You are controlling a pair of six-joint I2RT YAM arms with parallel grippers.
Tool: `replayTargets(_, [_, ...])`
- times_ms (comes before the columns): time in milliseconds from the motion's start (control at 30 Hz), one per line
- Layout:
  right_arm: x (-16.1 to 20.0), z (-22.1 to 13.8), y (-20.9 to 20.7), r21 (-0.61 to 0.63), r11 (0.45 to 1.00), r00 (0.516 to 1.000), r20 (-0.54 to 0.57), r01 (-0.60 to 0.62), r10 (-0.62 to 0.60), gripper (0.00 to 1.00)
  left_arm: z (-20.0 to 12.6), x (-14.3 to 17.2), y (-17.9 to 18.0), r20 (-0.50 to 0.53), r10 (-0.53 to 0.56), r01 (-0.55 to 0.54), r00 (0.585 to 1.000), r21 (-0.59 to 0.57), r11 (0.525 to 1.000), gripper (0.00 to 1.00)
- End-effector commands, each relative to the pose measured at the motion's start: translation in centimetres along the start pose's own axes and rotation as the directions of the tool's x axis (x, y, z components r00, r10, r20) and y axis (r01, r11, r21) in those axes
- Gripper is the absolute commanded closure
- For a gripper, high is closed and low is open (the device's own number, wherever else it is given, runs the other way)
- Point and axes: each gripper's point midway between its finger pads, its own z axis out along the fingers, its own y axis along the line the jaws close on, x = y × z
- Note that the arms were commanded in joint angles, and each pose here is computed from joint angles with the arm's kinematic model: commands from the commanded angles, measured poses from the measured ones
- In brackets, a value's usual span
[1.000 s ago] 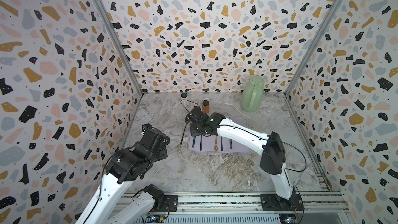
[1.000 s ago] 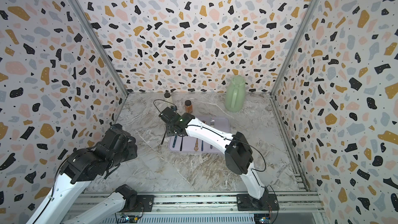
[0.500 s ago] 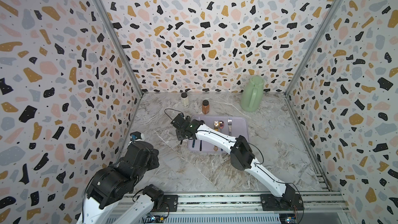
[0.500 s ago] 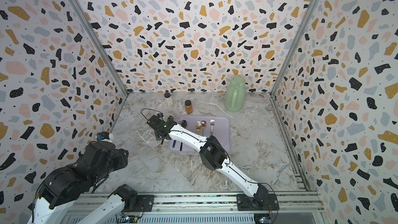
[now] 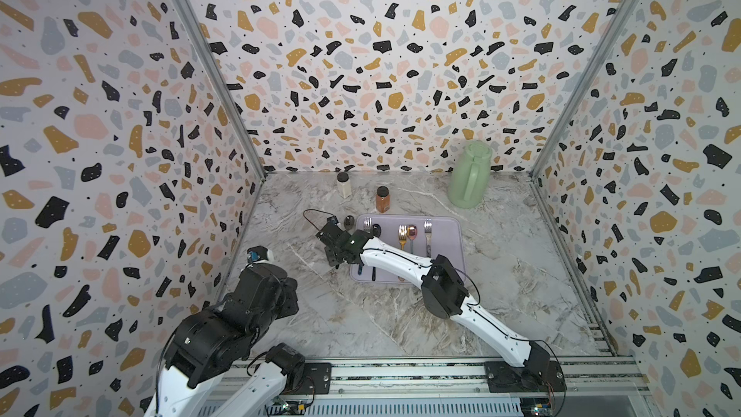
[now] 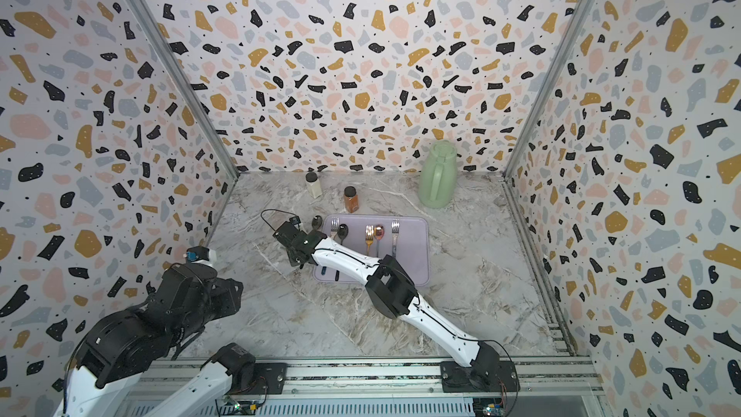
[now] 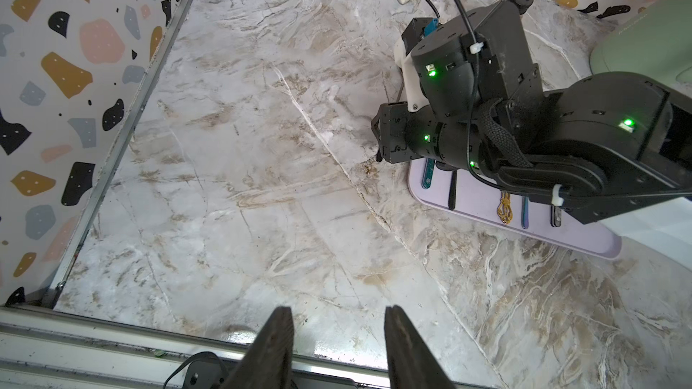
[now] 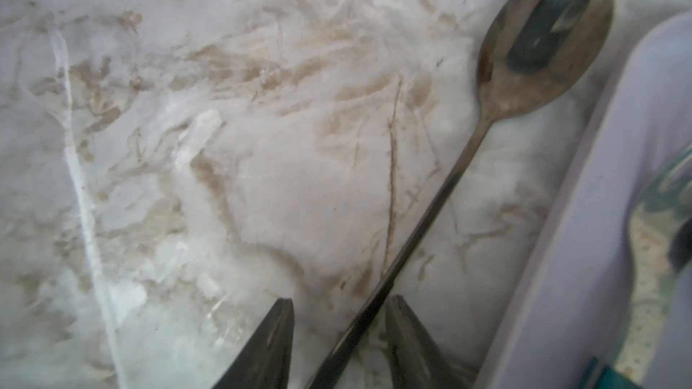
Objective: Set the spoon and fork side by side
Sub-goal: Adjust the spoon at the center of the board.
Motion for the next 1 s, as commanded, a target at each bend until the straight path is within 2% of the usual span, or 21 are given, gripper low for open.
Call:
replayTargets(0, [0.1, 0.5, -0.1, 0.016, 1.000, 1.000, 0.006, 0.009, -0.009, 0.59, -0.1, -0.5, -0.5, 0.025, 0.003, -0.004, 1.000, 0.031, 1.000, 0.57])
replayTargets(100, [0.5, 0.8, -0.1, 0.013, 1.000, 1.000, -0.007, -0.001, 0.001, 0.68, 0.0, -0.6, -0.6, 0.038, 0.013, -0.014, 0.999, 0.034, 0.999, 0.57])
replayTargets(500, [3.6, 1.1, -1.0, 0.034, 0.999, 0.992, -0.118, -0.031, 0.035, 0.82, -0.2, -1.1, -0.7, 0.064, 0.004, -0.008, 0.998, 0.050, 0.999, 0.57])
replayTargets(700, [4.1, -1.5, -1.4, 0.029, 0.997, 0.987, -0.146, -0.066, 0.069, 0.84, -0.5, -1.2, -0.6, 0.070, 0.002, -0.005, 0.998, 0.045, 0.999, 0.57])
replayTargets(967, [8.2, -4.5, 1.0, -0.024, 0.999, 0.977, -0.208, -0.041, 0.035, 0.86, -0.8, -1.3, -0.5, 0.075, -0.002, -0.002, 0.997, 0.049, 0.999, 0.57])
